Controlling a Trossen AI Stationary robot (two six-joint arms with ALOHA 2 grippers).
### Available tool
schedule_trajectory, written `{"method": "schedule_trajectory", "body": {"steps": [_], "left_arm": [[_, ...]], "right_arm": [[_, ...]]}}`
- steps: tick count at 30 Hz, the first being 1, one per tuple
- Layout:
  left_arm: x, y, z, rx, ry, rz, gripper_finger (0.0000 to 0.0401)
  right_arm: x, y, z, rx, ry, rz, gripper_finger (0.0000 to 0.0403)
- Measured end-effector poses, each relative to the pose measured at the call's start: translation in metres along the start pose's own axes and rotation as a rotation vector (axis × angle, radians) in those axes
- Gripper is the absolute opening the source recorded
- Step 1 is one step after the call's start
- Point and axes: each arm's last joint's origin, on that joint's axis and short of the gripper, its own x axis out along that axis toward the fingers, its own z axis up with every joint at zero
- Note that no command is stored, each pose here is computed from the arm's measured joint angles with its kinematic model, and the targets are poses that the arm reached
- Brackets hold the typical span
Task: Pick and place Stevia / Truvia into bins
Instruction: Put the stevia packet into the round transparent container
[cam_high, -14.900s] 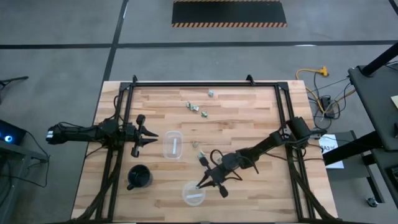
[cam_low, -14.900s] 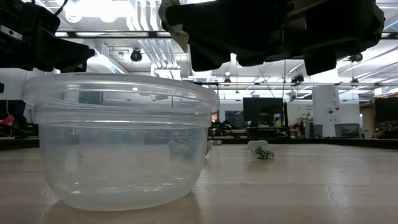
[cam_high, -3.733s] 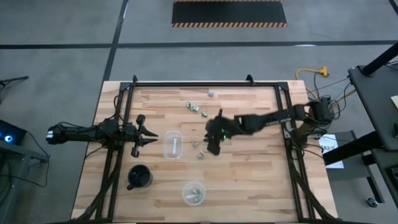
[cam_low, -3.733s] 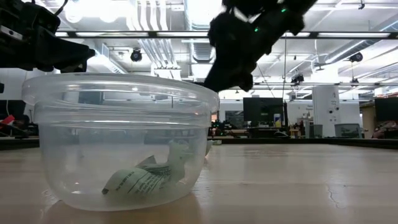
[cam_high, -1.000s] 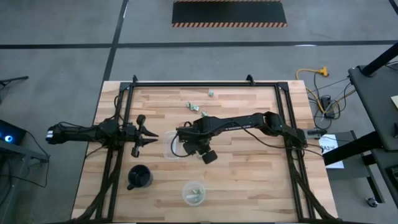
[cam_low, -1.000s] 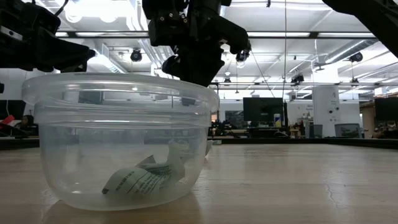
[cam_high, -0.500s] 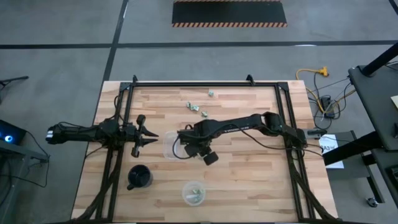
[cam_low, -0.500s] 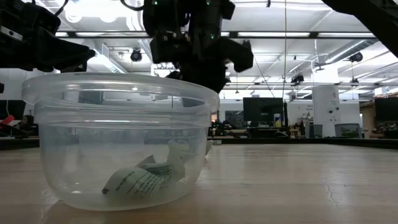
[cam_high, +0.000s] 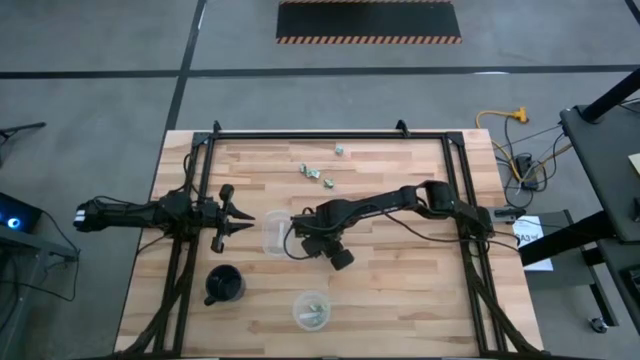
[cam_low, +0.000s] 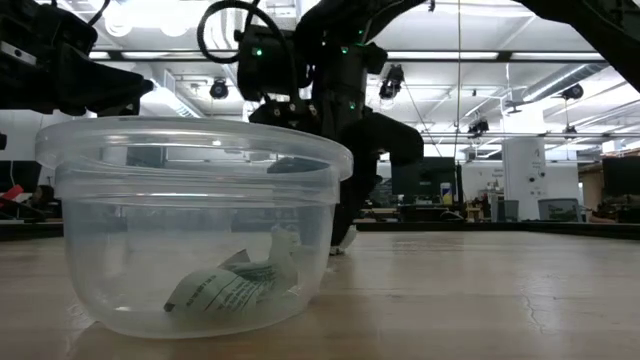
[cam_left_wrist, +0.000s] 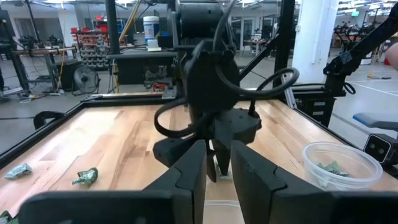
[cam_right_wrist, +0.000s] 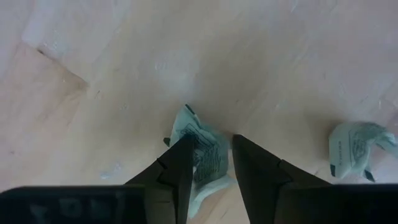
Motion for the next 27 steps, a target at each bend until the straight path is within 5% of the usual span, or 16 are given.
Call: {"method": "schedule_trajectory", "body": {"steps": [10, 17, 27], "left_arm": [[0.0000, 0.0000, 0.0000, 0.000, 0.000, 0.000, 0.0057], [0.0000, 0.0000, 0.0000, 0.000, 0.000, 0.000, 0.0057], [0.0000, 0.0000, 0.0000, 0.000, 0.000, 0.000, 0.0057]], "right_arm": [[0.0056, 0.0002, -0.0033, -0.017, -0.007, -0.002, 0.0083], [0.0056, 0.0014, -0.0026, -0.054, -0.004, 0.004, 0.0017], [-0.0020, 0.0027, 0.0019, -0.024, -0.007, 0.016, 0.0009]]}}
